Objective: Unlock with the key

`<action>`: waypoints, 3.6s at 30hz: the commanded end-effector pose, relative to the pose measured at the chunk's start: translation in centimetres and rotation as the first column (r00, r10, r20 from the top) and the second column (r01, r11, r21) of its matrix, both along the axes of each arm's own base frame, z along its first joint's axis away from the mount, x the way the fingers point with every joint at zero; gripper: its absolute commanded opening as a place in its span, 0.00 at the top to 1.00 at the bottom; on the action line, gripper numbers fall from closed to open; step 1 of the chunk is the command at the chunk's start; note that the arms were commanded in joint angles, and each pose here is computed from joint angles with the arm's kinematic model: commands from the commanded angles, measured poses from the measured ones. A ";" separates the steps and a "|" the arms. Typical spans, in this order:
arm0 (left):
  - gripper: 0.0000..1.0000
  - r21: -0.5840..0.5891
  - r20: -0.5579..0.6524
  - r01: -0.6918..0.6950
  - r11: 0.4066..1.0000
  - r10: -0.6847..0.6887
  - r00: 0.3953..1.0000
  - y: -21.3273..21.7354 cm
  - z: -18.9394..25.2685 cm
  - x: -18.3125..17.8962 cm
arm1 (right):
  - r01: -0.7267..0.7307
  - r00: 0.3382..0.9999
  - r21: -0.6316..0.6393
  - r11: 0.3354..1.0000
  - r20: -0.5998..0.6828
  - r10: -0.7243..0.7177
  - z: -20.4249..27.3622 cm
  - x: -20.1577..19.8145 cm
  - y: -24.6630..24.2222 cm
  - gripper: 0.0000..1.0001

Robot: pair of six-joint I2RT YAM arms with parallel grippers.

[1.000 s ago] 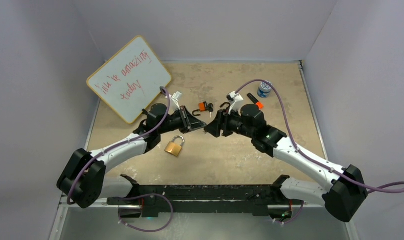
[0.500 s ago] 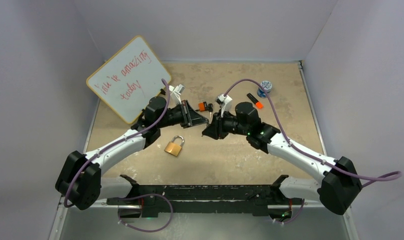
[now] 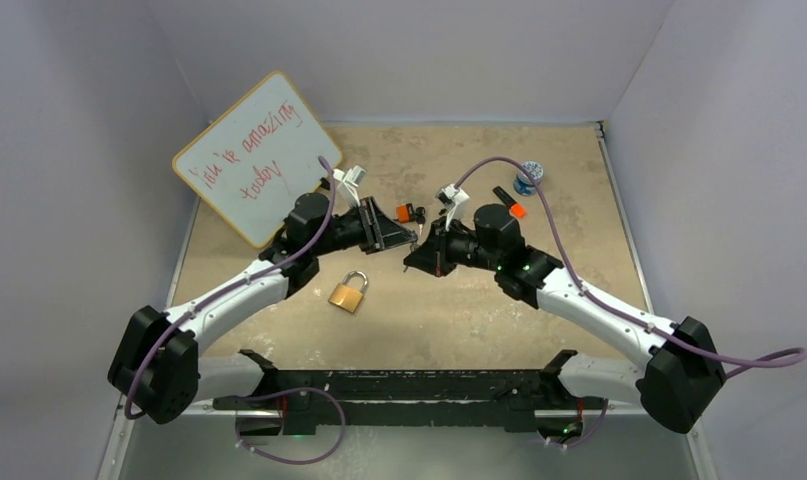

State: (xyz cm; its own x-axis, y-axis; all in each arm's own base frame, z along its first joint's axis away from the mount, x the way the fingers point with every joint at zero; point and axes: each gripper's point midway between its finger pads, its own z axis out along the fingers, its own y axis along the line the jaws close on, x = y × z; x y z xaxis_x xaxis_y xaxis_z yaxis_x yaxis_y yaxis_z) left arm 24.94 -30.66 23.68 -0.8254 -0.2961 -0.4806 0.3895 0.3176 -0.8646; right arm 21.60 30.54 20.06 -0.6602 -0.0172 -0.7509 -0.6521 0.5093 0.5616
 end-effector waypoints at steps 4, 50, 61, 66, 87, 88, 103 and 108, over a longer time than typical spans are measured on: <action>0.36 0.041 -0.057 -0.194 0.980 0.196 0.979 1.8 -0.2 1.8 | 0.118 0.992 0.173 0.978 -0.061 -0.109 4.0 1.0 0.4 1.00; 0.89 -0.299 -0.162 -0.267 0.916 0.227 0.960 3.2 0.3 -0.1 | 0.355 0.818 0.285 0.890 -0.555 -0.148 3.9 4.3 1.2 1.00; 1.00 -0.081 0.038 -0.211 0.974 0.214 0.976 3.0 0.8 0.2 | 0.366 0.849 0.234 0.901 -0.480 -0.221 3.6 4.9 -0.6 0.35; 1.00 0.271 0.237 -0.087 0.959 0.021 0.971 3.9 -0.6 -0.8 | 0.388 0.903 0.219 0.895 -0.284 -0.322 5.8 5.6 -3.4 0.23; 1.00 0.489 0.345 0.458 0.743 -0.647 0.680 3.0 4.0 -7.2 | -0.437 0.897 0.166 0.884 0.155 0.415 10.1 -2.8 -0.5 0.40; 1.00 0.484 0.352 0.461 0.744 -0.648 0.676 3.0 4.1 -7.3 | -0.446 0.893 0.169 0.879 0.148 0.424 10.0 -3.0 -0.5 0.44; 1.00 0.440 0.399 0.491 0.752 -0.653 0.644 2.6 5.6 -8.1 | -0.492 0.871 0.147 0.858 0.082 0.485 7.6 -4.5 -0.2 0.63; 1.00 0.437 0.399 0.494 0.752 -0.654 0.642 2.5 5.6 -8.1 | -0.509 0.861 0.141 0.849 0.074 0.503 7.2 -5.1 -0.1 0.65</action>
